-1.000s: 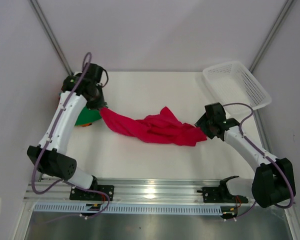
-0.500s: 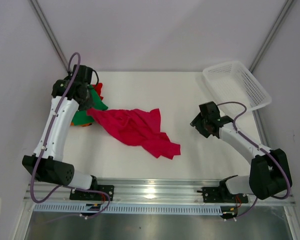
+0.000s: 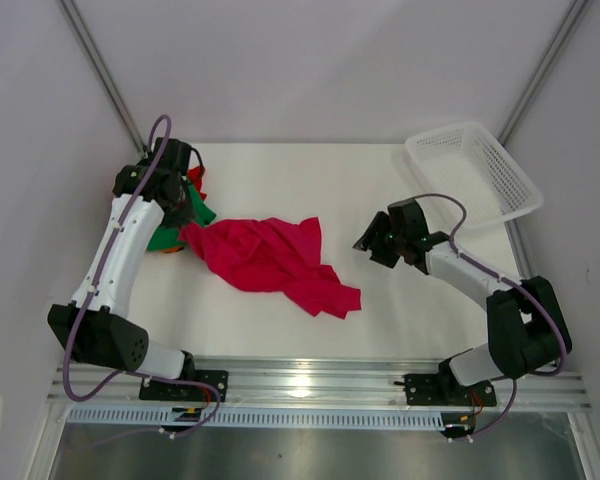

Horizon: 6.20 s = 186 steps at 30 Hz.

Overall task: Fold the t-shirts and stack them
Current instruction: Flatten out the tshirt

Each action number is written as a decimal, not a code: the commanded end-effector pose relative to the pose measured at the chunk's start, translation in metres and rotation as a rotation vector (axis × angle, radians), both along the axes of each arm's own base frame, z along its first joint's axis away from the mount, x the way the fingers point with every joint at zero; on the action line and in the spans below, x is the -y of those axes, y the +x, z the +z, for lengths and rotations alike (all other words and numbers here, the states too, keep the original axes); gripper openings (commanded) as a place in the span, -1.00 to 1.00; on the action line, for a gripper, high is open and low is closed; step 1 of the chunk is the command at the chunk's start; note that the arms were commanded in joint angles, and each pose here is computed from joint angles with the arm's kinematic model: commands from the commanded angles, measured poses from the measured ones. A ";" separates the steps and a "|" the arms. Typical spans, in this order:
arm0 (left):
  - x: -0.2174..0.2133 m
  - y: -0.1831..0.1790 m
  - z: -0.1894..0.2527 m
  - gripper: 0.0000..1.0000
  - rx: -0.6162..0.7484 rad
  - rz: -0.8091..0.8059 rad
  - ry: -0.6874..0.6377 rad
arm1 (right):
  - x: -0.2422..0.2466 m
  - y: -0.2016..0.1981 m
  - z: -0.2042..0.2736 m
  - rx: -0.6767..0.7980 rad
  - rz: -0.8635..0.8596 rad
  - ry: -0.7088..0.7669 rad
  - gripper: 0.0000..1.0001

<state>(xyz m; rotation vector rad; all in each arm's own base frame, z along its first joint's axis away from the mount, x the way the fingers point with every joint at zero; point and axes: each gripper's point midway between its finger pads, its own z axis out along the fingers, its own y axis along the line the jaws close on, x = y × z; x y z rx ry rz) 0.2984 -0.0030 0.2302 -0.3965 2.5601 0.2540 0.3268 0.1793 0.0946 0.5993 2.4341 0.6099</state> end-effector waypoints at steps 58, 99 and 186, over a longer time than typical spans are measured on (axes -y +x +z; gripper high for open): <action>-0.008 -0.012 -0.011 -0.97 -0.026 -0.059 0.044 | -0.055 -0.096 -0.079 -0.296 -0.197 0.461 -0.52; -0.046 0.050 0.165 -0.98 0.376 0.146 0.210 | 0.054 0.099 0.113 0.321 -0.197 -0.071 -1.00; 0.024 0.115 0.109 -0.99 0.710 -0.140 -0.077 | 0.038 0.087 0.283 0.623 -0.098 0.146 -1.00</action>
